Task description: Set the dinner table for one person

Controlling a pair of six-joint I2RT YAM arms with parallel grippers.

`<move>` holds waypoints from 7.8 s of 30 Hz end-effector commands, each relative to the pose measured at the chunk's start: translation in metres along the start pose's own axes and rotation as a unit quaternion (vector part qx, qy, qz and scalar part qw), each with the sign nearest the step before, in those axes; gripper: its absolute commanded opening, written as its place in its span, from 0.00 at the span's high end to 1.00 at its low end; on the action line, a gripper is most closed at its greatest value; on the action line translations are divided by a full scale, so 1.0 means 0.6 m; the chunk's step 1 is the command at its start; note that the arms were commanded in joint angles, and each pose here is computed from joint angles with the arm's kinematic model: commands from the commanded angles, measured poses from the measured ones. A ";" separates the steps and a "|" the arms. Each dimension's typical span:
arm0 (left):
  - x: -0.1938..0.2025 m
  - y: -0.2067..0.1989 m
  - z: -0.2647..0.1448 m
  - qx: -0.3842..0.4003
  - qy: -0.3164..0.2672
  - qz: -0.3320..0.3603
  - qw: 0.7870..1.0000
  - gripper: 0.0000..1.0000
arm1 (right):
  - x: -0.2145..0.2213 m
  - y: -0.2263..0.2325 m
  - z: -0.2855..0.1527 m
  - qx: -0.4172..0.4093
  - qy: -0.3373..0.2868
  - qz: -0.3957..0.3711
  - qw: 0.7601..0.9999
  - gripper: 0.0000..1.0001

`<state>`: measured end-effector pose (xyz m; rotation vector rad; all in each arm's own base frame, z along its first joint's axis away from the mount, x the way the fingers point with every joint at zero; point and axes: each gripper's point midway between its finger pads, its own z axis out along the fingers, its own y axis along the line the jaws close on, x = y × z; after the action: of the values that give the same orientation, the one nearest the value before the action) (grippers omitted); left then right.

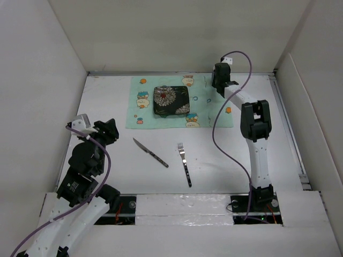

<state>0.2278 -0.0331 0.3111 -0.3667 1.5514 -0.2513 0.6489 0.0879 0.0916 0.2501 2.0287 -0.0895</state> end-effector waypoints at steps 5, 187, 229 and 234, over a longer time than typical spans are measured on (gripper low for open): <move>-0.007 -0.003 0.005 0.000 -0.011 0.000 1.000 0.57 | -0.114 -0.003 -0.044 0.014 -0.081 0.067 0.994 0.85; 0.642 -0.196 -0.148 -0.156 0.424 0.140 0.881 0.68 | 0.000 -0.046 -0.757 -0.346 -0.128 0.196 0.909 0.53; 0.283 -0.069 0.478 -0.095 0.300 0.287 0.905 1.00 | 0.120 0.086 -0.695 -0.370 -0.042 0.123 0.920 0.55; 0.328 -0.063 0.499 -0.091 0.314 0.297 0.897 1.00 | 0.127 0.091 -0.683 -0.361 -0.034 0.117 0.924 0.55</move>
<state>0.5107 -0.1147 0.0989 0.0851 2.3581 0.3307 0.2625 0.2180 0.1930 0.0158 1.8752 0.7708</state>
